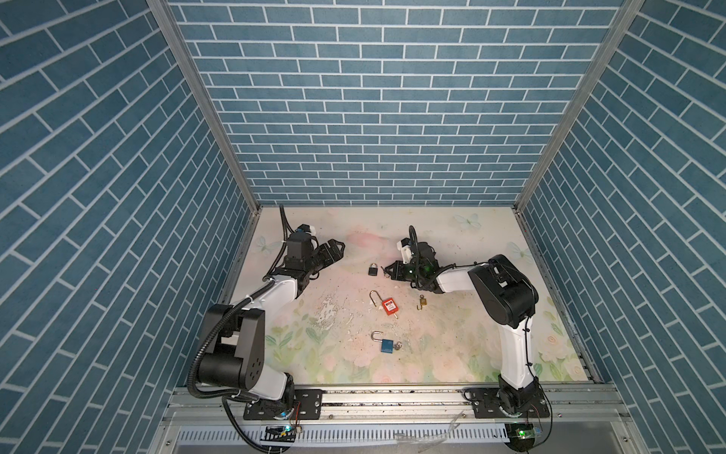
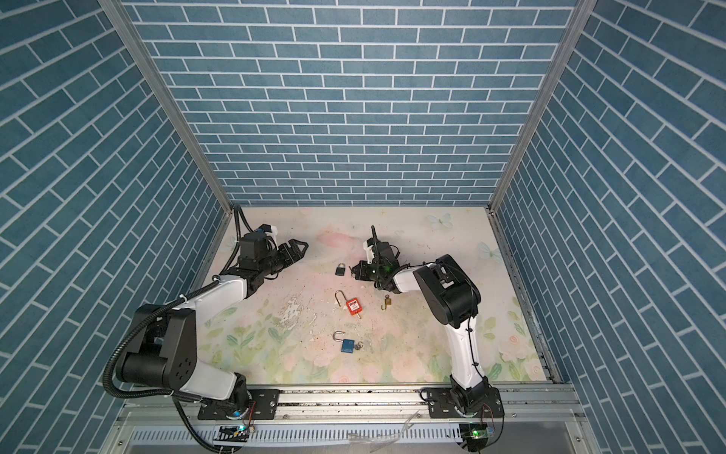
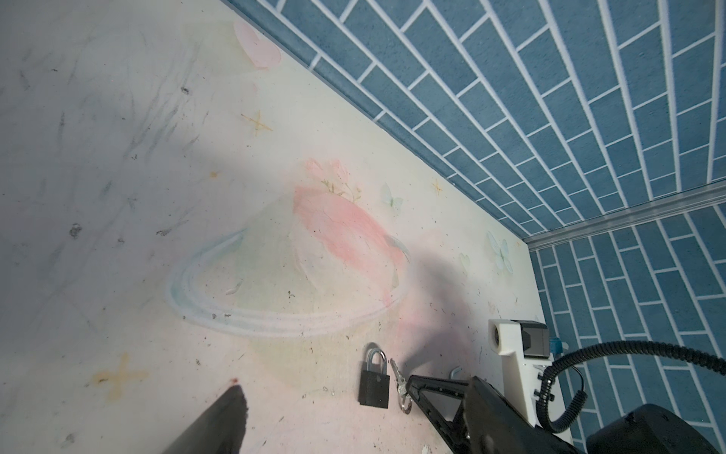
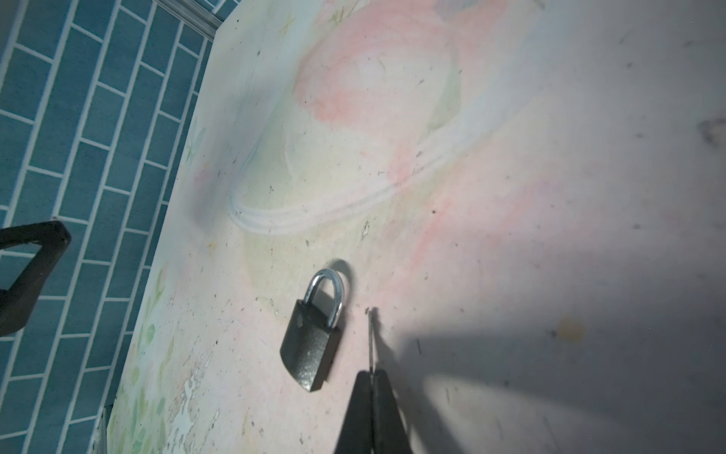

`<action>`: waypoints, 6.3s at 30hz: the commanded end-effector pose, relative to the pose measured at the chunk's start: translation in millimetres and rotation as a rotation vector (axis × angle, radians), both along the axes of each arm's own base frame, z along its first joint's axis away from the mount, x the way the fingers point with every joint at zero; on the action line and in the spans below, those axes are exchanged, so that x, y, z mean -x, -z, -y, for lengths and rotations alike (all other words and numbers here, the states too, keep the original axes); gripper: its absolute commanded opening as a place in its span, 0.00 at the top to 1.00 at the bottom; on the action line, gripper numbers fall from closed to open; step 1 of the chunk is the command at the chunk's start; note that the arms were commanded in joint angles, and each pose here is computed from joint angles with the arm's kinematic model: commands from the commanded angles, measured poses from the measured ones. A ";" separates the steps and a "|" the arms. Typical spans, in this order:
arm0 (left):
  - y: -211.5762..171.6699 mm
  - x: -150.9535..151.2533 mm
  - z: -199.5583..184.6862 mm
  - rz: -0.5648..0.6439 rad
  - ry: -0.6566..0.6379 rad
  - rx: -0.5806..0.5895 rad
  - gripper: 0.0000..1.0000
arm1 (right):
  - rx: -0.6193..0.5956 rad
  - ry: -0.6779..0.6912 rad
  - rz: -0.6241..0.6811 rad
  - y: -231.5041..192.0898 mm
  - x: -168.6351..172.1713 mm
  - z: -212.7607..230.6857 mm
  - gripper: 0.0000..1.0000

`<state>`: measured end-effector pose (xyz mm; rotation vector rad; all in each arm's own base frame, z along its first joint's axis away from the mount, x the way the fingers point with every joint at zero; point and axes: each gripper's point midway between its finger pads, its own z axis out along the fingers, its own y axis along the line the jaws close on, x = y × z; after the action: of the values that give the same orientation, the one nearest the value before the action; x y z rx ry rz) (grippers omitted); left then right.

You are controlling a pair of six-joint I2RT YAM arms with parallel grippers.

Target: Lock with the key

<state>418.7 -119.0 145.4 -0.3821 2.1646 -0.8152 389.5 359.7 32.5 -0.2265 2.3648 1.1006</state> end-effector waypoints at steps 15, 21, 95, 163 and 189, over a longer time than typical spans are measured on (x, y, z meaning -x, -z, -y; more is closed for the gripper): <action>-30.2 -0.7 6.5 0.064 0.027 -0.018 0.12 | 0.006 -0.007 -0.042 3.4 9.0 -9.3 0.80; -43.9 2.4 10.6 0.093 0.042 -0.047 0.12 | 0.035 0.007 0.054 -29.2 -0.1 -4.3 0.70; 93.1 148.4 190.5 -0.484 -0.145 -0.446 0.26 | 0.243 -0.013 0.710 -57.9 215.1 138.7 0.45; -54.7 207.1 208.0 1.005 1.045 -0.788 1.00 | -0.003 -0.172 0.613 -259.9 256.4 159.3 0.40; -24.2 237.6 202.0 1.116 1.291 -0.953 1.00 | 0.176 -0.309 0.583 -204.3 240.5 133.6 0.37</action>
<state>191.8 -321.0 161.2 1.6552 1.2740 -0.2589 140.8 225.2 249.1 -0.8547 1.9258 0.8668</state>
